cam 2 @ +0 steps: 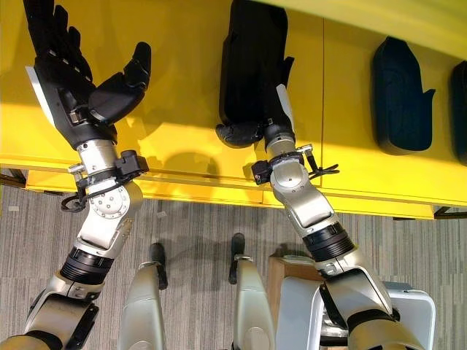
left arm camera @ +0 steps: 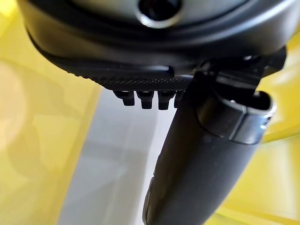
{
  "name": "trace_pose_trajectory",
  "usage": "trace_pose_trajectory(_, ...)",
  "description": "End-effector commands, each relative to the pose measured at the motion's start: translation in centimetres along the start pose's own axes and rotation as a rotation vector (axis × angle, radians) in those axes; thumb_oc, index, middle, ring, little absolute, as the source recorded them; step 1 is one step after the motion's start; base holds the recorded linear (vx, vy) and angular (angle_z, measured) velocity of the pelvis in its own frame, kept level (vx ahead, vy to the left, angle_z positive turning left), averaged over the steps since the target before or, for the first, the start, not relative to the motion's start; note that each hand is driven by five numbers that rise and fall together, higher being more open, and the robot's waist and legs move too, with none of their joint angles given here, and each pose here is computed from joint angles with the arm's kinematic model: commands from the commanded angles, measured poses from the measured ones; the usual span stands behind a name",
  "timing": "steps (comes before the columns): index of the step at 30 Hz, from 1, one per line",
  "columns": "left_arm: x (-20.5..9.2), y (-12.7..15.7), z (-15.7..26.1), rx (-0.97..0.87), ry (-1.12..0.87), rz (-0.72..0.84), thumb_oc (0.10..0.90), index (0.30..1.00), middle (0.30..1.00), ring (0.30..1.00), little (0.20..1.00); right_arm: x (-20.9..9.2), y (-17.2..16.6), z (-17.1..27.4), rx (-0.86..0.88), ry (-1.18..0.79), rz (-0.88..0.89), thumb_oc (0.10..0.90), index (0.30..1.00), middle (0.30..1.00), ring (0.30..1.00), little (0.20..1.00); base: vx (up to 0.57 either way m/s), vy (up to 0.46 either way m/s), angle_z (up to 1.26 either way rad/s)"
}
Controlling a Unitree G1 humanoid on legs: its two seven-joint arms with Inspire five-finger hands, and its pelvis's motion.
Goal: Move parts from the plastic box to the shelf.
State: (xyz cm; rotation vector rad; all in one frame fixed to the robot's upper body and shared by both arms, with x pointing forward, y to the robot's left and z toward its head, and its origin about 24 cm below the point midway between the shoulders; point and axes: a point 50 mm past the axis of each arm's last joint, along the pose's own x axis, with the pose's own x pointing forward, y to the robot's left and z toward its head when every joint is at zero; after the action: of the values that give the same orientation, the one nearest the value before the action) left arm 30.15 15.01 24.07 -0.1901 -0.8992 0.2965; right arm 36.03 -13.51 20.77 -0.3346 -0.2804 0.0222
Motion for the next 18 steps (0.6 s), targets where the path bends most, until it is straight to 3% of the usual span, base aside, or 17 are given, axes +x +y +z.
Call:
trace_pose_trajectory(1, 1.9, -2.0, 6.1, -0.171, -0.277, -0.091, 0.9, 1.0, 1.0, 1.0, 1.0, -3.1, -0.1, -8.3, -0.117, 0.359, 0.046, 0.9, 1.0, 1.0, 1.0, 1.0, 0.0, 0.0, 0.0)
trace_pose_trajectory(18, 1.5, -2.5, 6.5, -0.227, -0.264, -0.155, 0.9, 1.0, 1.0, 1.0, 1.0, -2.6, -0.9, -5.7, -0.285, 0.222, 0.041, 0.9, 1.0, 1.0, 1.0, 1.0, 0.0, 0.0, 0.0)
